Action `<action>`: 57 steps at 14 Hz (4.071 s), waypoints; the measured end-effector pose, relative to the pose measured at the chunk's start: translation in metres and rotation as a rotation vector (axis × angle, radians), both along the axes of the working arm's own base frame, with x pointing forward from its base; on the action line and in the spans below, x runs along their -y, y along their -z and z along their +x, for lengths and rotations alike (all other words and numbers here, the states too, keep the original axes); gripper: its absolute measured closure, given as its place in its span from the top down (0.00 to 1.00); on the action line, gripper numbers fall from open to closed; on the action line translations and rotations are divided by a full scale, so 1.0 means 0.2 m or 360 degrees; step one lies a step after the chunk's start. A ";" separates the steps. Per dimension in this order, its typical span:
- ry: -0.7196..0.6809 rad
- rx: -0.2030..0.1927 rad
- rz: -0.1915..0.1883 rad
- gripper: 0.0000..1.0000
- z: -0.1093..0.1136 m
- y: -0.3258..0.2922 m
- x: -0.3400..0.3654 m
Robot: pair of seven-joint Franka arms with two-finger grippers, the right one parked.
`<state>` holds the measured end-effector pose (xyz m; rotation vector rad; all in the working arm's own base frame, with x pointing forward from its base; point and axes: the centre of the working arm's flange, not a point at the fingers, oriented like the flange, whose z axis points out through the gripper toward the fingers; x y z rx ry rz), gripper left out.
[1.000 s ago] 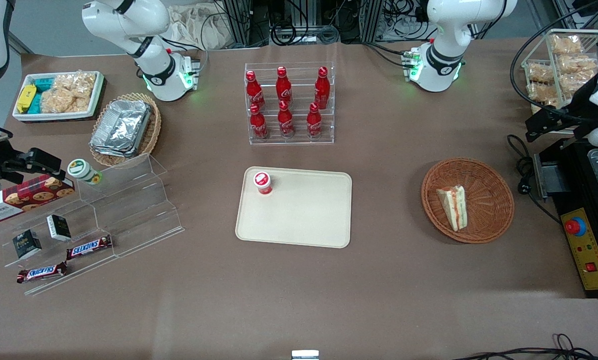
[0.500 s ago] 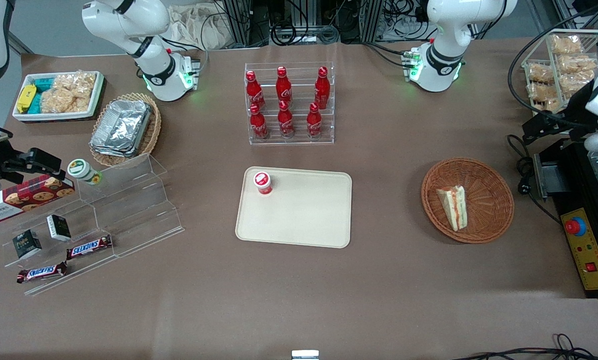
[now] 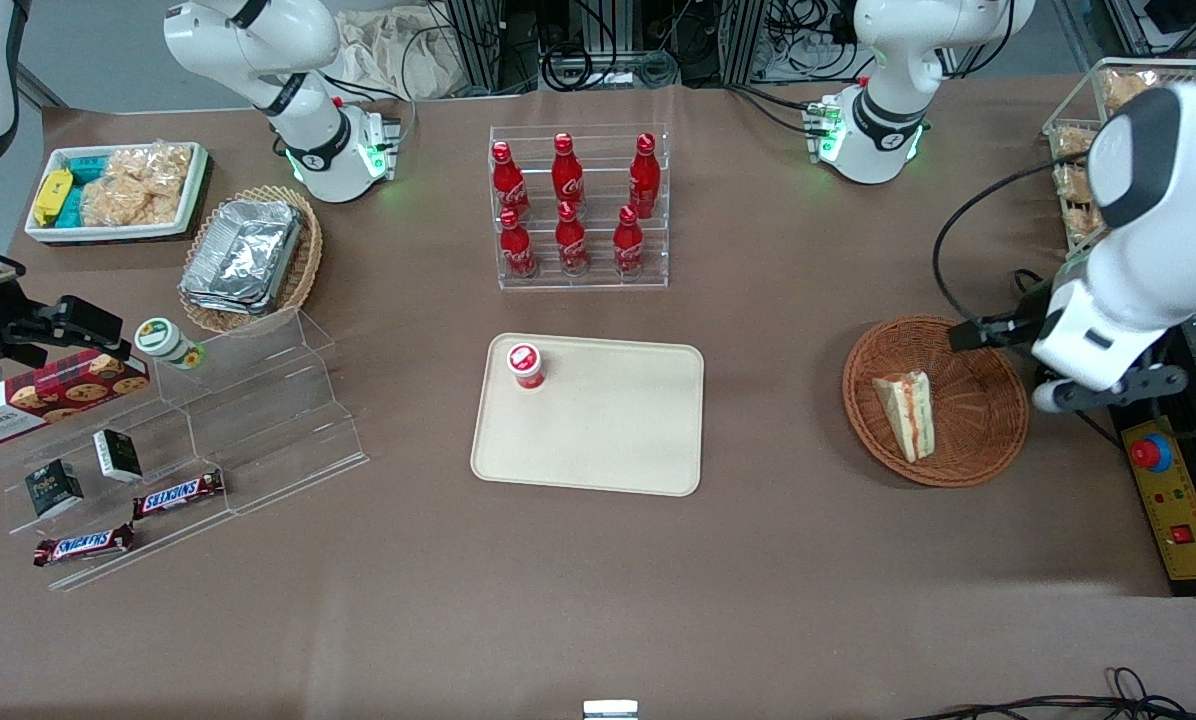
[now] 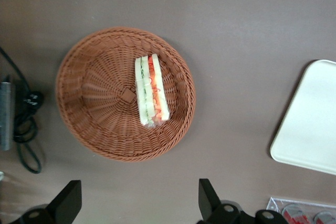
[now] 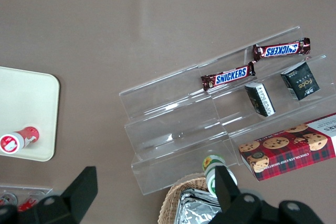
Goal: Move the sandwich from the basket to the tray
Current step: 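Lower the open left gripper around the triangular sandwich, then close the left gripper on the sandwich and lift it, then carry the held sandwich with the left gripper over the white tray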
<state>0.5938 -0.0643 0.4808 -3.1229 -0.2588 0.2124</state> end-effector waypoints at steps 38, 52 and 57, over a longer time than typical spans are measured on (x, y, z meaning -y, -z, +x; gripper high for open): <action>0.0197 0.0073 0.0131 0.26 -0.08 -0.62 0.32; -0.0128 0.0056 0.0004 0.26 -0.10 0.26 1.69; -0.0161 0.0009 -0.0028 0.26 -0.06 1.01 1.87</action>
